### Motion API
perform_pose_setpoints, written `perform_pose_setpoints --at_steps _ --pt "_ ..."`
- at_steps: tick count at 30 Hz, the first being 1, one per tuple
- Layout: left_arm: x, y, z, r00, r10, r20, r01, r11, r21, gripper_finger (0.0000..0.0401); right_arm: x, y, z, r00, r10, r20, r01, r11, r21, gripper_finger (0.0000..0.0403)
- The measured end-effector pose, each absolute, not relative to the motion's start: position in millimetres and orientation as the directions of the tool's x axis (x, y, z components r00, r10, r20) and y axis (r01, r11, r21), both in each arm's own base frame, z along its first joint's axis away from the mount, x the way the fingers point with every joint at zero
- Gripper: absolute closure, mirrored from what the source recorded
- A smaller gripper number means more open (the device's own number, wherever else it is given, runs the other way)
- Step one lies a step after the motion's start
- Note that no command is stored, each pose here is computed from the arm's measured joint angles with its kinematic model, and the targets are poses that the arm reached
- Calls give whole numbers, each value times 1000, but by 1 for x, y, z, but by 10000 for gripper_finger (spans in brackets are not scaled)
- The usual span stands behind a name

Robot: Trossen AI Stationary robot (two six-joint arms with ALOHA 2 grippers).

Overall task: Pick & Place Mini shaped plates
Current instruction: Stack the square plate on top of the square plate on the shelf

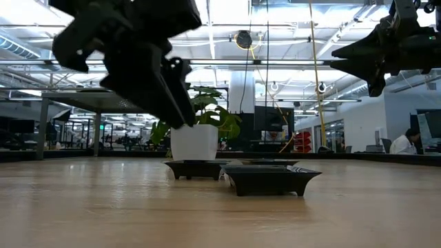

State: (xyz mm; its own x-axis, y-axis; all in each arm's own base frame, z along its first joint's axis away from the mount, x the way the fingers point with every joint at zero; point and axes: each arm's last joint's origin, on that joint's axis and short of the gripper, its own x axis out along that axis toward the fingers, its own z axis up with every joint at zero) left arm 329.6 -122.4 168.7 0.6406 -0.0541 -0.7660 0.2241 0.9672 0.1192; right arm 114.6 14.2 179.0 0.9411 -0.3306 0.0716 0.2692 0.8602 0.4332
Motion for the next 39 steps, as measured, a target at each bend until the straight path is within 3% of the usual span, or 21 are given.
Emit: perform_pose_setpoints --at_steps 12,23,27,35,39 --pt "342 -141 130 648 -80 -757 240 965 104 187 115 14 179 941 -331 72 269 860 433 291" --pt "341 -149 115 655 21 -755 197 960 198 193 115 14 179 941 -331 71 270 860 433 291" --pt "341 -150 114 649 2 -760 213 959 185 238 115 14 179 941 -331 72 270 860 433 293" --pt "343 -146 114 661 20 -750 191 962 194 380 115 14 179 941 -331 71 270 860 433 293" --pt "344 -147 128 706 1 -708 179 967 180 387 115 14 179 941 -331 71 269 860 433 292"
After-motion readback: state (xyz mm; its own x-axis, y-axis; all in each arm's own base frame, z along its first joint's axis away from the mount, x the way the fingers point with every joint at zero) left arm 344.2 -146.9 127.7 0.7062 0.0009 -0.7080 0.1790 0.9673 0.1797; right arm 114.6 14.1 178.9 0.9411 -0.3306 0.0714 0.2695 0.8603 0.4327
